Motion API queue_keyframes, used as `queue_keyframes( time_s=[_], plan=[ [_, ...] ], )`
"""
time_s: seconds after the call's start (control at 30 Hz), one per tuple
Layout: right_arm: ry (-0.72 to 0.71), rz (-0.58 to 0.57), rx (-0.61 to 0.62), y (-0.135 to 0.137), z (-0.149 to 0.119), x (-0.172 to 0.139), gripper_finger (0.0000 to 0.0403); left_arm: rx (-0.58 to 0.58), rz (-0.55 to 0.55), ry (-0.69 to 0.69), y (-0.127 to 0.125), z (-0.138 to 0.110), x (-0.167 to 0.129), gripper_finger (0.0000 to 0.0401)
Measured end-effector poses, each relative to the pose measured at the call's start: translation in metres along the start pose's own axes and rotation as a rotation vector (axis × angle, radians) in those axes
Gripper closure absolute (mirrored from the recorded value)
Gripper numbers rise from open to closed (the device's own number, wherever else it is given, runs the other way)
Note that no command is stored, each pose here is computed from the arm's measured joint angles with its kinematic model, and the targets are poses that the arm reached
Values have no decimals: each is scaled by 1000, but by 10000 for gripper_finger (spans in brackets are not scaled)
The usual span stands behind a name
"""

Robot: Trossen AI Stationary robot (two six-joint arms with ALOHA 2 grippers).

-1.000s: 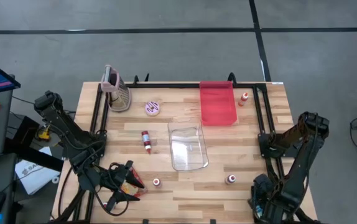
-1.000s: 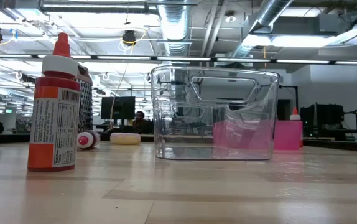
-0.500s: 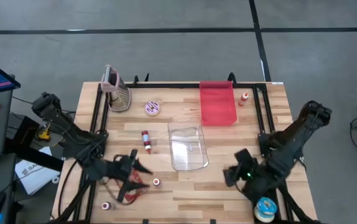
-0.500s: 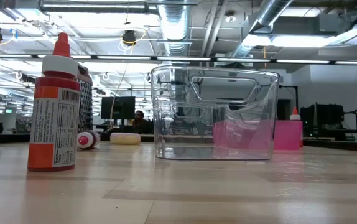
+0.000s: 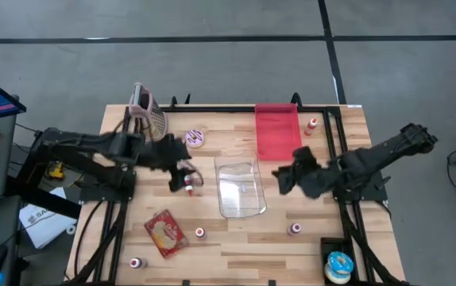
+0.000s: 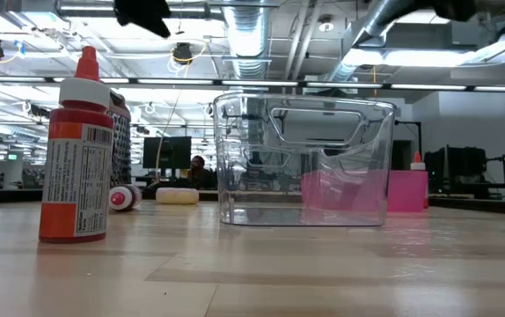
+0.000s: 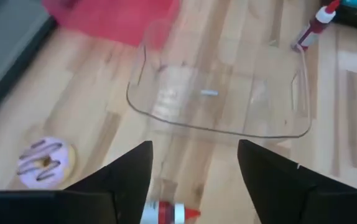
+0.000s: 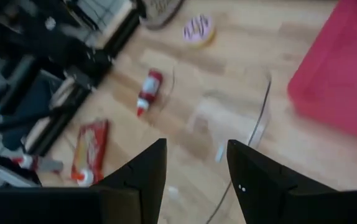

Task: Pick & Place Food Item
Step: Put the violet donut into the black bin

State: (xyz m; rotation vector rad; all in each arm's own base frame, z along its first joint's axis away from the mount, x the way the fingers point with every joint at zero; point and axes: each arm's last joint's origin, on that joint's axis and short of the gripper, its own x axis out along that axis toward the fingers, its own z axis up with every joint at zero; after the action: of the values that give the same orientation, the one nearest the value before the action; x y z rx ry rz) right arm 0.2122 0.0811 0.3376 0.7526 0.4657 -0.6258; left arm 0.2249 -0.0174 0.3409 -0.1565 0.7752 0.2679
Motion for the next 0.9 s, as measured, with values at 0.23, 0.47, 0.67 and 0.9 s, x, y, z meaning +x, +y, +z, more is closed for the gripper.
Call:
queue_keyframes(
  time_s=[0.23,0.47,0.67,0.9],
  plan=[
    [-95,68,62,-21,38,-26,241,-269,26,91,81,13,23,142],
    [-165,101,74,-33,57,-40,241,-516,192,208,149,7,62,144],
    [-176,118,69,-36,61,-43,241,-557,329,343,180,3,111,144],
    [-164,151,70,-37,62,-48,241,-606,466,404,204,-2,134,144]
  ],
)
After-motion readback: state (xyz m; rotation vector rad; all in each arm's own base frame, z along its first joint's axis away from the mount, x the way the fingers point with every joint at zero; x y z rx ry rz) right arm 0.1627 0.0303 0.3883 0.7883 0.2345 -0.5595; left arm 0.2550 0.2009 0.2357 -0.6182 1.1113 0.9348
